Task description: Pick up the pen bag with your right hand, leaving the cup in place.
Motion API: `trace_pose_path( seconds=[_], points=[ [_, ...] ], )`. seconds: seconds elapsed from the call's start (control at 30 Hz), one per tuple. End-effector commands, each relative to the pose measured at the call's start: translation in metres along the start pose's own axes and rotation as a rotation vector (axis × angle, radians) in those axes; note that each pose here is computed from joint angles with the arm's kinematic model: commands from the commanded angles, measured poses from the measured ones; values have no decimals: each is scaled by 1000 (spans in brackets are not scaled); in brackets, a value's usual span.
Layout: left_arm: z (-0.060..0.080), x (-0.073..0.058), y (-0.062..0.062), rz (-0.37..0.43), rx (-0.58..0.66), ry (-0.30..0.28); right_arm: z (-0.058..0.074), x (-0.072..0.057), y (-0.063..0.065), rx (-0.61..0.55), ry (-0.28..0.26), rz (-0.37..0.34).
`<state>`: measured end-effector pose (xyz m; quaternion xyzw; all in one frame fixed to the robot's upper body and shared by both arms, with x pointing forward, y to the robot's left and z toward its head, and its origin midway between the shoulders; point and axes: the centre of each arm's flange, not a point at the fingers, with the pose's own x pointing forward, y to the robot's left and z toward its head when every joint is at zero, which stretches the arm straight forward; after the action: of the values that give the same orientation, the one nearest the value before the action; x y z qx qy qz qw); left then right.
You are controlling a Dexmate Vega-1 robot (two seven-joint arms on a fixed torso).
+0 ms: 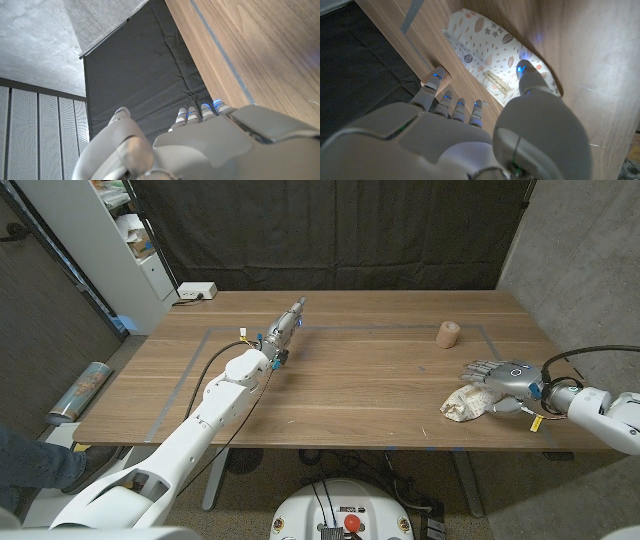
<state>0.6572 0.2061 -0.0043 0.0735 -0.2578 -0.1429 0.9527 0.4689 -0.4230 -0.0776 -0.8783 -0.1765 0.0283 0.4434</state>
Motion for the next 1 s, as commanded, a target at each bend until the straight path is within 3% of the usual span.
trace_pose_path(
  seconds=[0.03, 0.57, 1.0],
  points=[
    [-2, 1, 3, 0, -1, 4, 1, 1, 6, 19, -4, 28],
    [-6, 8, 3, -9, -3, 21, 4, 5, 21, 55, -3, 43],
    [-9, 10, 0, -10, -10, 24, 4, 5, 21, 95, -16, 13]
  ],
)
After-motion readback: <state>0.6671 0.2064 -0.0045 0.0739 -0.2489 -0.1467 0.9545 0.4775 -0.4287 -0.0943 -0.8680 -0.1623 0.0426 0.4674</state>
